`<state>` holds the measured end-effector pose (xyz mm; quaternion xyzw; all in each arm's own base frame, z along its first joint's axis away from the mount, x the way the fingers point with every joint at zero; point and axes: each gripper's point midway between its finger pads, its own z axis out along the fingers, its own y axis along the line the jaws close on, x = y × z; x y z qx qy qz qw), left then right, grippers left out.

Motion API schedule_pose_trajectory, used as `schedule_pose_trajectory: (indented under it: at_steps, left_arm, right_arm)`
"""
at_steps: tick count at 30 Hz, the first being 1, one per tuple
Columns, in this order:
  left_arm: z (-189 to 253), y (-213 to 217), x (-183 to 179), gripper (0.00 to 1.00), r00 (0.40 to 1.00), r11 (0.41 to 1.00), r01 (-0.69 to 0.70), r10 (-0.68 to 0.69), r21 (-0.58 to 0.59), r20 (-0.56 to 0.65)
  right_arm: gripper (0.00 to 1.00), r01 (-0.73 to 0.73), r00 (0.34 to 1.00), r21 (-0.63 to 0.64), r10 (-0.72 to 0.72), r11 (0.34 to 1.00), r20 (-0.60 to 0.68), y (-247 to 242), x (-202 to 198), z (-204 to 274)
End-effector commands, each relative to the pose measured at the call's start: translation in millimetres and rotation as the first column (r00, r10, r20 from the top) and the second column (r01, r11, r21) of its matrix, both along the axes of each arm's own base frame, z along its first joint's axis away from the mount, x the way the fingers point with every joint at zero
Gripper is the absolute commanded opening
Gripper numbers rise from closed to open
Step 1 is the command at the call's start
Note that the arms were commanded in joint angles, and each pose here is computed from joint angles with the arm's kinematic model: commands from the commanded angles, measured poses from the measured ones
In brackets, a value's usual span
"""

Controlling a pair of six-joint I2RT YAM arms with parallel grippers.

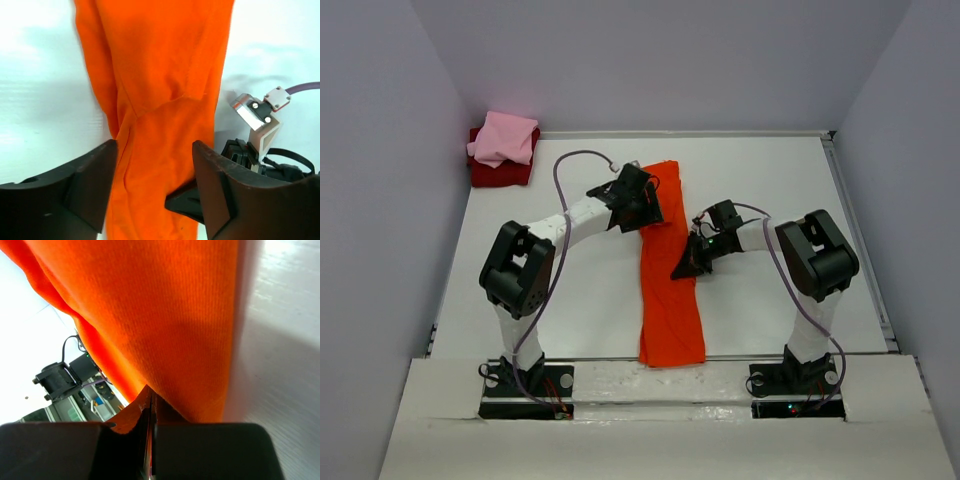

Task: Fold and stack the t-shirts
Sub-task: Rotate the tshirt 90 degrees

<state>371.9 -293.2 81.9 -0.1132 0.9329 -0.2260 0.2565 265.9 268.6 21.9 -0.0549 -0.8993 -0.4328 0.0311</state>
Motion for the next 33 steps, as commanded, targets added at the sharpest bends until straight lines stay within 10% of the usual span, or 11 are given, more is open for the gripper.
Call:
schedule_pose_trajectory:
  at_steps: [1, 6, 18, 33]
  left_arm:
    - [34, 22, 17, 0.72, 0.978, 0.955, 0.099, -0.145, 0.279, 0.151]
    - [43, 41, 26, 0.58, 0.951, 0.875, 0.175, -0.27, 0.452, 0.154]
    - [18, 29, 21, 0.68, 0.87, 0.72, 0.403, -0.494, 0.564, 0.009]
    - [14, 21, -5, 0.6, 0.584, 0.466, 0.693, -0.81, 0.55, -0.05]
  right_arm:
    - [0.0, -0.02, 1.0, -0.047, 0.021, 0.999, 0.014, -3, -8, -14]
    - [0.0, -0.023, 1.0, -0.045, 0.023, 0.999, 0.012, -3, -8, -14]
    - [0.0, -0.03, 1.0, -0.039, 0.03, 0.999, 0.007, -2, -9, -15]
    - [0.0, -0.04, 0.999, -0.037, 0.04, 0.998, -0.008, -2, -11, -20]
